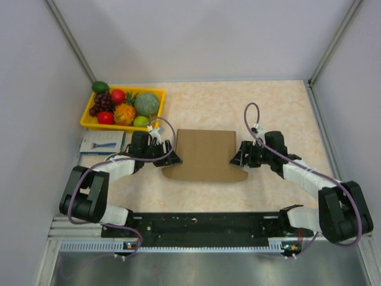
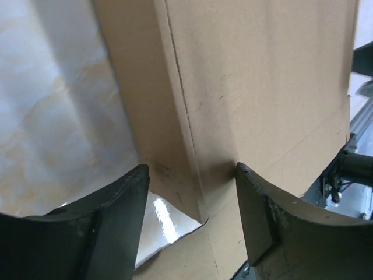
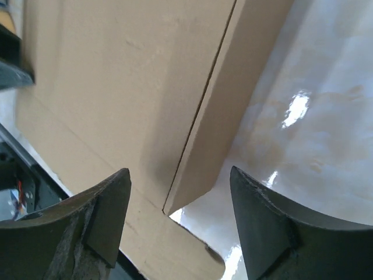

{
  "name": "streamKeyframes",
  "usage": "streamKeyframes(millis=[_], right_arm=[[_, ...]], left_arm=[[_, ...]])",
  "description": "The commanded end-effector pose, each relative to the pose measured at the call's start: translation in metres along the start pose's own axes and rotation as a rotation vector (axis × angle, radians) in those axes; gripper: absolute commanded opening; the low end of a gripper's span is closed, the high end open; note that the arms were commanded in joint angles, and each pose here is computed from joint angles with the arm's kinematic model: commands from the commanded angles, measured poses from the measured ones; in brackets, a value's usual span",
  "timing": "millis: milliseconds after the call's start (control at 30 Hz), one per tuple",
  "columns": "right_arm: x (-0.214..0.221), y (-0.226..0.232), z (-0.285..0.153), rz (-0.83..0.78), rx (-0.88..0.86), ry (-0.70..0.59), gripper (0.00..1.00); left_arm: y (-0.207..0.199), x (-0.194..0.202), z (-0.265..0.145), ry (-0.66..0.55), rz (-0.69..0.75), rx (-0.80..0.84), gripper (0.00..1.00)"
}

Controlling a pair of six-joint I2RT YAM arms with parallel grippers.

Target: Fold the paper box

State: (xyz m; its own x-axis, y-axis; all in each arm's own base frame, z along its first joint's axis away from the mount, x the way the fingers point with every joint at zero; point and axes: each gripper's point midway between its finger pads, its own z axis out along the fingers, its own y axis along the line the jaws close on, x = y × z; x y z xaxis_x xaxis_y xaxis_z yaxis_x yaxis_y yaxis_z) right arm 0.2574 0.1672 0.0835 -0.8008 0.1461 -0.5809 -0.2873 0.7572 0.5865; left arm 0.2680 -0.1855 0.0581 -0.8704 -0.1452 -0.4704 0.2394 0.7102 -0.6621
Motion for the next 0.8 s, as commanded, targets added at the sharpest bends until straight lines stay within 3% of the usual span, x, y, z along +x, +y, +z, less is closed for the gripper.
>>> streamKeyframes(millis=[0, 167, 400, 500, 633, 767], right_arm=[[-0.007, 0.005, 0.022, -0.034, -0.009, 0.013, 0.63], [0.000, 0.036, 0.024, 0.088, -0.138, 0.073, 0.52], [-0.002, 0.063, 0.005, 0.233, -0.165, 0.140, 0.47], [0.000, 0.055, -0.002, 0.146, -0.112, 0.148, 0.53], [-0.004, 0.005, -0.012, -0.053, 0.204, 0.129, 0.63], [-0.010, 0.041, -0.021, -0.354, 0.261, 0.085, 0.74]], left_arm=[[-0.016, -0.026, 0.010, -0.056, 0.033, 0.091, 0.64], [-0.031, -0.019, 0.001, -0.029, -0.002, 0.152, 0.63], [-0.070, -0.012, -0.026, -0.043, -0.036, 0.301, 0.66], [-0.065, -0.012, -0.035, -0.065, 0.018, 0.231, 0.75], [-0.052, -0.003, -0.037, -0.056, 0.012, 0.159, 0.79], [-0.035, 0.001, -0.046, -0.106, -0.007, 0.046, 0.85]])
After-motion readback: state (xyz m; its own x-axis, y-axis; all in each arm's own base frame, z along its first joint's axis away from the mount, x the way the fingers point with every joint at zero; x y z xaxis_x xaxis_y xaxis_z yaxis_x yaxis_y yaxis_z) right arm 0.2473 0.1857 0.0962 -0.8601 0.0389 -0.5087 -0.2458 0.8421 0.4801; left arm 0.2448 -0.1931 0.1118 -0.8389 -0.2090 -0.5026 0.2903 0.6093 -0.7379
